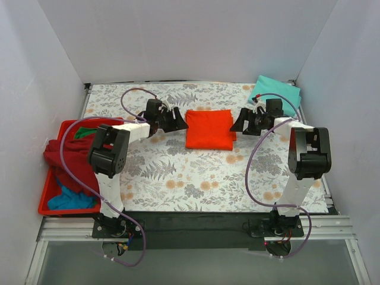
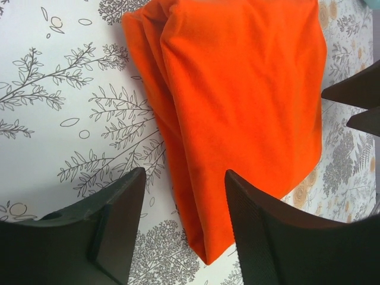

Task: Fold and stack the t-shirts
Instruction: Fold the tshirt

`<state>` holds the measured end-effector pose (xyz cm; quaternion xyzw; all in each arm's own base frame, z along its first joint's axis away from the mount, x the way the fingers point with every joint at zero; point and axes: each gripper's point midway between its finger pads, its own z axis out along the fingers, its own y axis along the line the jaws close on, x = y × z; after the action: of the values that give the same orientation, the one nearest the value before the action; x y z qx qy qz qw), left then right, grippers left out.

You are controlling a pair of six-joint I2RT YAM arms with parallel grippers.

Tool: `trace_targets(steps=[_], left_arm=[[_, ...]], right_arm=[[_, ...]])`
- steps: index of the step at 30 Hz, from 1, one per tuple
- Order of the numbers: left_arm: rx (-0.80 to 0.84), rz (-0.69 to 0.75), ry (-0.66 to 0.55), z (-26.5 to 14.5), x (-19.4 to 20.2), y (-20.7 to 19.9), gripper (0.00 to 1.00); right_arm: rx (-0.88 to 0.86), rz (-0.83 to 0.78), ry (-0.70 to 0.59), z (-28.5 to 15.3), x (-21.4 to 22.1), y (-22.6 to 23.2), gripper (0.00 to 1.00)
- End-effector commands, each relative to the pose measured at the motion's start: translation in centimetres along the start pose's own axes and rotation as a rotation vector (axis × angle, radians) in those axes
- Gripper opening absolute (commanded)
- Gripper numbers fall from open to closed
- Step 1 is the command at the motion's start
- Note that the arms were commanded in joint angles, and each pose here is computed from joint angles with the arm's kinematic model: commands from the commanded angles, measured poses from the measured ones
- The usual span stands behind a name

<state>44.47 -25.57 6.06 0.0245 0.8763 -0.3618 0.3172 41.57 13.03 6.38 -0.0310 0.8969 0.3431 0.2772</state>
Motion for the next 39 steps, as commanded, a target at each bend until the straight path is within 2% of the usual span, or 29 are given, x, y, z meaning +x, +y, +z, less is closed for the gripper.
trace_targets(steps=[1,4,11,16,24,29,39], left_arm=[[0.049,0.026,-0.015,0.4,-1.0,-1.3,0.53],[0.048,0.024,-0.007,0.7,-0.8,-1.2,0.47],[0.05,0.013,0.009,1.6,-0.4,-0.8,0.42],[0.051,0.008,0.023,2.2,0.1,-0.5,0.3],[0.044,-0.005,0.052,3.1,1.2,0.3,0.19],[0.045,-0.007,0.065,3.4,1.8,0.2,0.16],[0.054,0.001,0.078,3.6,2.4,-0.3,0.13]], right_arm=[[-0.053,0.013,-0.006,0.7,-0.2,-0.2,0.98],[-0.069,0.033,0.007,1.3,0.2,-0.4,0.98],[-0.078,0.055,0.028,2.2,1.3,-0.5,0.98],[-0.088,0.04,0.031,3.2,1.4,0.3,0.98],[-0.105,0.042,0.061,4.9,2.7,1.3,0.98],[-0.124,0.045,0.072,6.0,3.1,2.2,0.98],[-0.159,0.032,0.103,8.3,3.6,4.3,0.89]])
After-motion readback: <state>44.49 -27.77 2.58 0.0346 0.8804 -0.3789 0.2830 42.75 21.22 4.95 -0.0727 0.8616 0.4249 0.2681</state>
